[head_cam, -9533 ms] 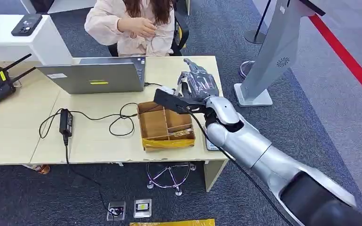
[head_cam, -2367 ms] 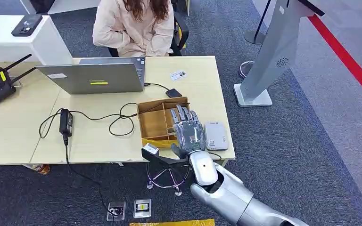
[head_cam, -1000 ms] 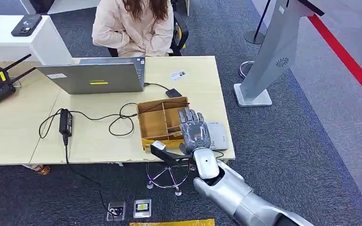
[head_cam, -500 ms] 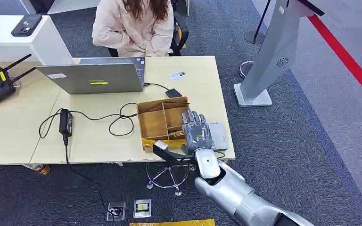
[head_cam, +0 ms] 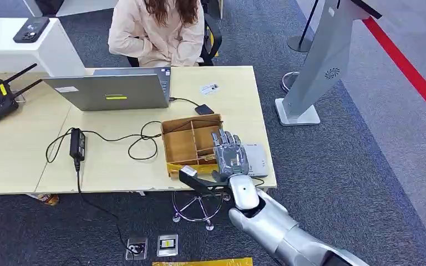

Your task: Pass the card to the sensor for recognition and then transmit it.

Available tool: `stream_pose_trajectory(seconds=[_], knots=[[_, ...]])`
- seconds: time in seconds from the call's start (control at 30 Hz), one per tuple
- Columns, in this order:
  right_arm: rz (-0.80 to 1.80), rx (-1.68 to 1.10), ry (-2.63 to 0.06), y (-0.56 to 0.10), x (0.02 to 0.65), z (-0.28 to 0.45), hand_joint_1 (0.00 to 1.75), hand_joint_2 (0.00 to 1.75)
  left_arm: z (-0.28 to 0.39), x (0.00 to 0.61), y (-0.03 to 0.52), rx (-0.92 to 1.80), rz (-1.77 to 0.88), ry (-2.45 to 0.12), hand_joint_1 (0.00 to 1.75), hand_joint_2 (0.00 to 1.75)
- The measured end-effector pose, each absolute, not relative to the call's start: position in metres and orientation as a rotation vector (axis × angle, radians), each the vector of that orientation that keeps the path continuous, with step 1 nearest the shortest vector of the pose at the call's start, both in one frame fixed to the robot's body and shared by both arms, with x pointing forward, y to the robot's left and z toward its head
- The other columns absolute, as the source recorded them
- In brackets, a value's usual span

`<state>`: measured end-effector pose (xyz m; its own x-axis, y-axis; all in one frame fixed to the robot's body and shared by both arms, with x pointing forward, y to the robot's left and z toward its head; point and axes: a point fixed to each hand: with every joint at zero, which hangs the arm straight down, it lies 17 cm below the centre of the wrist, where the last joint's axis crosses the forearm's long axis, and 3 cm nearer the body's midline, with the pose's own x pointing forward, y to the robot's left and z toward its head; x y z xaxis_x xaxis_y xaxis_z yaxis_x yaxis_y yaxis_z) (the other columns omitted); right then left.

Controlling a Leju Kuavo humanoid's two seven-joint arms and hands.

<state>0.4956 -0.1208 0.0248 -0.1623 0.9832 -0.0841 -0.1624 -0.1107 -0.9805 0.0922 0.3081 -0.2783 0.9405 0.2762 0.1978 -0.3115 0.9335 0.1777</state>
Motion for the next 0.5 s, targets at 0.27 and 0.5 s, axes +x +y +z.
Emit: stream_pose_trajectory(seconds=[0.27, 0.5], knots=[[1.471, -1.067, -1.148, -0.1181, 0.4951, 0.0252, 0.0, 1.75, -0.2783, 0.0922, 0.3087, 0.21, 0.302, -0.171, 0.0, 0.0], [1.472, -1.05, -1.156, -0.1157, 0.4942, 0.0243, 0.0, 1.75, -0.2785, 0.0911, 0.3095, 0.211, 0.302, -0.165, 0.0, 0.0]])
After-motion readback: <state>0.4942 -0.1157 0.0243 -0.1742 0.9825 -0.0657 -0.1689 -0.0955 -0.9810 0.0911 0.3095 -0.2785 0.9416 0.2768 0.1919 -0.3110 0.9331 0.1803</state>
